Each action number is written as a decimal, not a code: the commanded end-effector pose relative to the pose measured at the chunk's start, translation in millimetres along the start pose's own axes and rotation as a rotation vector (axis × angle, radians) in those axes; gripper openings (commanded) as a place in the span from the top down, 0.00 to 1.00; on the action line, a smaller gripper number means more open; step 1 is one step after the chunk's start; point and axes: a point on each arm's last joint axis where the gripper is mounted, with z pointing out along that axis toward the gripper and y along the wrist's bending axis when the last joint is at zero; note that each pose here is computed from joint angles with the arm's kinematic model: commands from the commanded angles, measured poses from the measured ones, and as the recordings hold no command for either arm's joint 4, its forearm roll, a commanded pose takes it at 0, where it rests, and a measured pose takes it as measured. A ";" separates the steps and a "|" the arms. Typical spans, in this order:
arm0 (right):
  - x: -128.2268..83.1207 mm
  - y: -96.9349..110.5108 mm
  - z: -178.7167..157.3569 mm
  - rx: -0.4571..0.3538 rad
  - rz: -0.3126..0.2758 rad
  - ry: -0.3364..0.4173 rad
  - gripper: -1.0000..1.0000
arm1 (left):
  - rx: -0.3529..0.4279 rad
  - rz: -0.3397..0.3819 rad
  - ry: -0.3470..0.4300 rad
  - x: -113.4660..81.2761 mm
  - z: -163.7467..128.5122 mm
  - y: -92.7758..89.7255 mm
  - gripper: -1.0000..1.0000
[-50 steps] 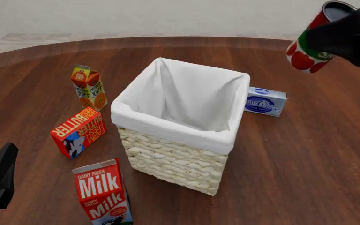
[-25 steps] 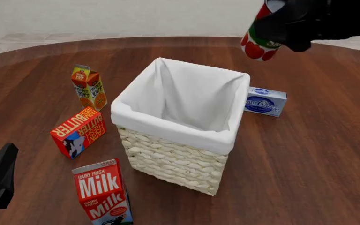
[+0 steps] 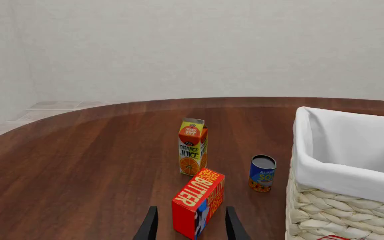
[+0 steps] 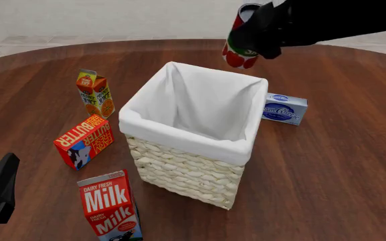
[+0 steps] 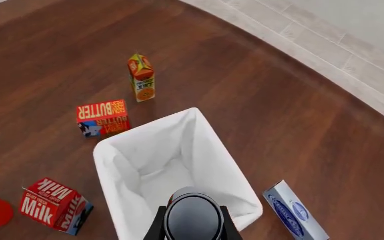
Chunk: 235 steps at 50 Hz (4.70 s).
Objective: Pick up the tomato sauce, and put it in the basket.
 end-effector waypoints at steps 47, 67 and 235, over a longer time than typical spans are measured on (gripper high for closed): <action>-2.7 23.7 87.4 -0.073 0.001 0.084 1.00 | 0.000 0.000 0.000 0.0 0.0 0.0 0.00; 7.4 23.8 109.7 -0.074 0.000 0.142 1.00 | 0.000 0.000 0.000 0.0 0.0 0.0 0.00; 54.1 23.8 155.8 -0.067 0.047 0.298 0.00 | 0.000 0.000 0.000 0.0 0.0 0.0 0.00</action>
